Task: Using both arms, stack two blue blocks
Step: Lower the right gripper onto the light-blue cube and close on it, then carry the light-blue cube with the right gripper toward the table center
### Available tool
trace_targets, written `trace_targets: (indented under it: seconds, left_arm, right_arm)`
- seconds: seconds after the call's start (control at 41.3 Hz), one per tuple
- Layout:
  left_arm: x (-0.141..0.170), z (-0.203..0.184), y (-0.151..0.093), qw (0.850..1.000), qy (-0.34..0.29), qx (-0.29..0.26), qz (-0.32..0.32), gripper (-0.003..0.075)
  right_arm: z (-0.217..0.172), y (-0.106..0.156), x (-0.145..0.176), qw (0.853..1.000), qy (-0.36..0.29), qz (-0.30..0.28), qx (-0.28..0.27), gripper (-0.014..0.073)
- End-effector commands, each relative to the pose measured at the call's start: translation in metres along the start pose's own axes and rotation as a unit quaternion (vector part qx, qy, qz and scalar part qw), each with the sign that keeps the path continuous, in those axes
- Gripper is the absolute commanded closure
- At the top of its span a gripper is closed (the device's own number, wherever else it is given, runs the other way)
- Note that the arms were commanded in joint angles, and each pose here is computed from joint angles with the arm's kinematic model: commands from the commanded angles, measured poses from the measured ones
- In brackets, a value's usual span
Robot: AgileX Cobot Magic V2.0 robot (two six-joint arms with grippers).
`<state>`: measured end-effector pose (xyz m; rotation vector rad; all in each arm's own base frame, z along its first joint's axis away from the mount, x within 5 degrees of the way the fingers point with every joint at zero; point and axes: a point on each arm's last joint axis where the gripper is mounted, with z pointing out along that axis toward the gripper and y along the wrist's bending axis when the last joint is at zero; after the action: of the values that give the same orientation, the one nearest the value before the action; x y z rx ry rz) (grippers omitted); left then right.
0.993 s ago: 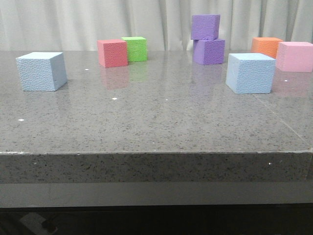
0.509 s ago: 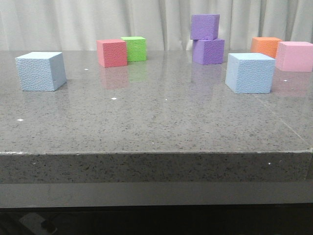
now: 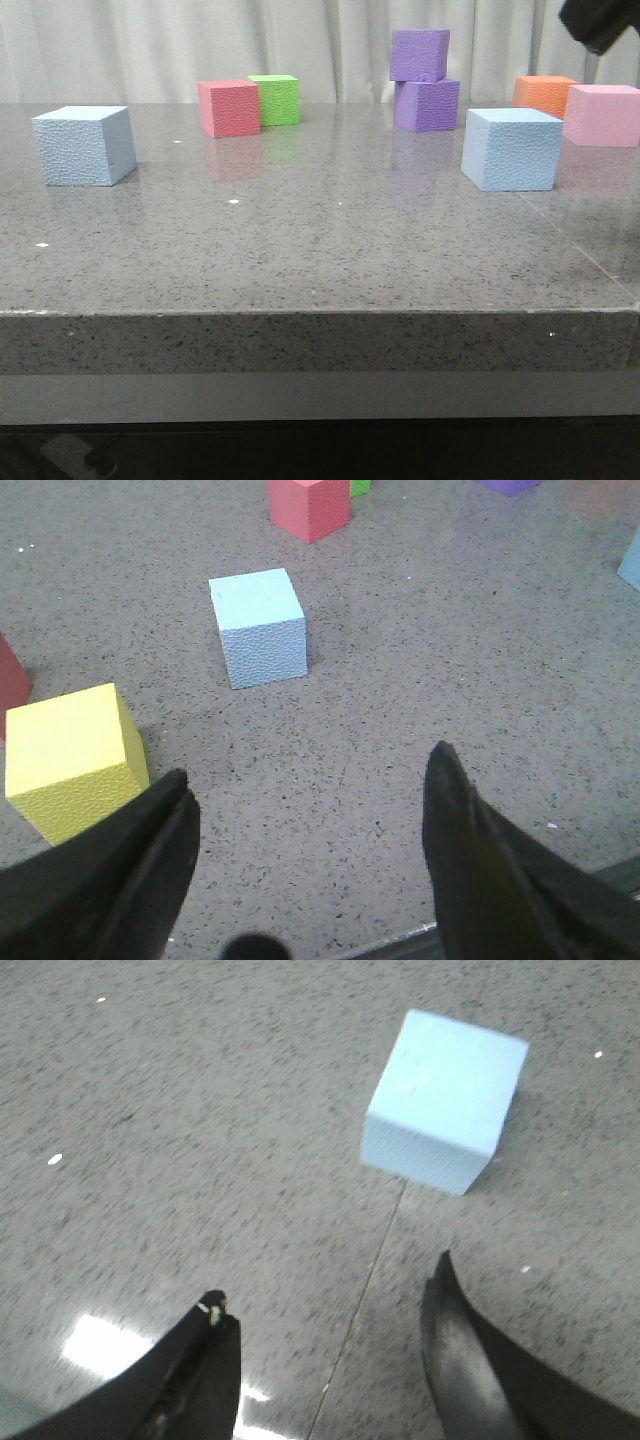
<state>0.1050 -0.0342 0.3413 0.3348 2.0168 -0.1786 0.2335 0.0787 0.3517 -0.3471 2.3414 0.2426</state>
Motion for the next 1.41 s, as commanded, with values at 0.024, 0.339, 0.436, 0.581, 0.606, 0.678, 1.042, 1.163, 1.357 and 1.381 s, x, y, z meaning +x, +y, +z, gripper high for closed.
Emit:
trace_targets:
  seconds: [0.024, 0.339, 0.436, 0.581, 0.606, 0.678, 1.042, 1.163, 1.357, 1.381]
  left_arm:
    - [-0.017, -0.004, 0.001, 0.998, -0.054, -0.008, 0.019, 0.0247]
    - [-0.017, -0.004, 0.002, 0.998, -0.054, -0.01, 0.022, 0.0247]
    - [-0.017, -0.004, 0.002, 0.998, -0.054, -0.01, 0.022, 0.0247]
    - [-0.017, -0.004, 0.002, 0.998, -0.054, -0.01, 0.022, 0.0247]
    - [-0.017, -0.004, 0.002, 0.998, -0.054, -0.01, 0.022, 0.0247]
    - [-0.017, -0.004, 0.002, 0.998, -0.054, -0.01, 0.022, 0.0247]
    - [-0.017, -0.004, 0.002, 0.998, -0.054, -0.01, 0.022, 0.0247]
    - [-0.017, -0.004, 0.002, 0.998, -0.054, -0.01, 0.022, 0.0247]
    - [-0.017, -0.004, 0.002, 0.998, -0.054, -0.01, 0.022, 0.0247]
    - [-0.017, -0.004, 0.002, 0.998, -0.054, -0.01, 0.022, 0.0247]
  right_arm:
    - [0.002, -0.008, -0.033, 0.998, -0.032, 0.006, 0.046, 0.0174]
    - [0.05, -0.018, -0.073, 0.994, -0.016, 0.057, 0.091, -0.0052]
    - [0.069, -0.02, -0.081, 0.992, -0.011, 0.089, 0.092, -0.0052]
    - [0.098, -0.022, -0.085, 0.991, 0.009, 0.091, 0.095, -0.0052]
    - [0.104, -0.023, -0.084, 0.991, 0.014, 0.091, 0.096, -0.0052]
    - [0.121, -0.027, -0.081, 0.99, 0.03, 0.093, 0.1, -0.0052]
    - [0.154, -0.029, -0.069, 0.987, 0.069, 0.12, 0.087, 0.0149]
    - [0.147, -0.025, -0.071, 0.986, 0.065, 0.13, 0.075, 0.0205]
    - [0.134, 0.008, -0.075, 0.992, 0.056, 0.108, 0.046, 0.0201]
    - [0.133, 0.014, -0.076, 0.992, 0.055, 0.107, 0.041, 0.0195]
